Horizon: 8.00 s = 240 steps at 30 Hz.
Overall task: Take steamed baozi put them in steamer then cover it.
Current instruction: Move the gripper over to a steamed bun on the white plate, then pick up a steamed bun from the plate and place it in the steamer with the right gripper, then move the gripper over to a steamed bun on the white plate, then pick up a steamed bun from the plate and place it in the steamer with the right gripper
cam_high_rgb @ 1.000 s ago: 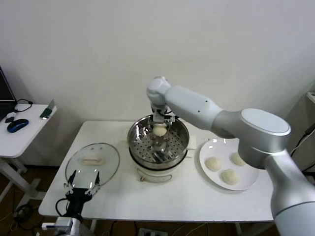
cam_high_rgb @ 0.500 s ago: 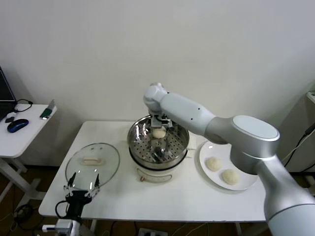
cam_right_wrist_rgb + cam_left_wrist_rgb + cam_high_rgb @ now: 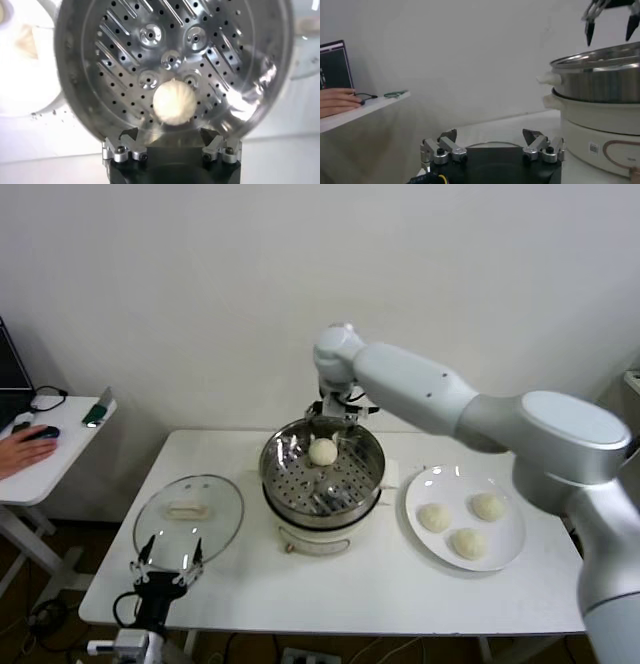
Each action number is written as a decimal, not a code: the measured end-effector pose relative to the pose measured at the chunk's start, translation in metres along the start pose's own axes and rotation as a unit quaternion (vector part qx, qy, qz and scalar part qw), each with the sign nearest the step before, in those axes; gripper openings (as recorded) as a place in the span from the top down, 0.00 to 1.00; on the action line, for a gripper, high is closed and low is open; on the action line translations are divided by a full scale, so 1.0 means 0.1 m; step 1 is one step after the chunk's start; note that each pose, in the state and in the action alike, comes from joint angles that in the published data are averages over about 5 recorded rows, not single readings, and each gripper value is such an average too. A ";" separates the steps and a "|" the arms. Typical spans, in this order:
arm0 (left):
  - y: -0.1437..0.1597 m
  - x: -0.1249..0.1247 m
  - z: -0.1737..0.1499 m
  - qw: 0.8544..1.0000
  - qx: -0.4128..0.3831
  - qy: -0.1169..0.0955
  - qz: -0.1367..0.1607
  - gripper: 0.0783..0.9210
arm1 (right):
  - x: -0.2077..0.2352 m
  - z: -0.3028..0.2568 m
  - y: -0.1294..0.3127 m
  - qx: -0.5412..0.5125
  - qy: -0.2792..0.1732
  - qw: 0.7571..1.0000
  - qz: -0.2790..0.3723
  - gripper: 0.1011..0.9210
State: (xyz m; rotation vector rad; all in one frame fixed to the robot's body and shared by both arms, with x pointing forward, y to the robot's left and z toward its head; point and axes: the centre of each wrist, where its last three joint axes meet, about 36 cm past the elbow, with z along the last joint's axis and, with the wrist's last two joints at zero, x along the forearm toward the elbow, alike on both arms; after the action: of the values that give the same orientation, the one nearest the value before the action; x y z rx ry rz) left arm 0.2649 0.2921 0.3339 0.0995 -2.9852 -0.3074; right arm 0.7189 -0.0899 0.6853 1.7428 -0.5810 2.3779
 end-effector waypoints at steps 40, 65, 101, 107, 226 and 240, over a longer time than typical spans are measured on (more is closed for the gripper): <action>0.02 0.11 -0.01 1.000 -0.009 0.001 0.001 0.12 | -1.37 -0.16 3.26 -0.562 -0.077 0.819 -0.081 0.12; 0.01 0.17 0.05 1.000 -0.011 0.010 -0.002 0.12 | -1.85 -0.11 3.02 -0.568 -0.091 0.813 -0.089 0.24; -0.24 0.27 -0.10 1.000 -0.003 0.006 0.023 0.12 | 0.23 0.75 1.42 -0.577 -0.124 0.806 0.034 0.29; -0.31 0.29 -0.17 1.000 0.004 -0.002 0.027 0.12 | 0.25 0.53 0.80 -0.562 -0.142 0.814 0.036 0.29; -0.30 0.27 0.01 0.999 -0.032 0.023 0.016 0.12 | -1.54 -0.36 3.38 -0.510 -0.066 0.841 -0.166 0.19; -0.30 0.30 0.03 0.999 -0.033 0.026 0.016 0.12 | -1.49 -0.29 3.30 -0.492 -0.067 0.852 -0.167 0.26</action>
State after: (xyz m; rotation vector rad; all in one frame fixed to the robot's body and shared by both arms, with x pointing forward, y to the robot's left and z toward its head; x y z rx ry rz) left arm 0.2361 0.2612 0.3284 0.0515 -2.9190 -0.3917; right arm 0.6318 -0.3639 0.4635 1.3383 -1.1325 1.2976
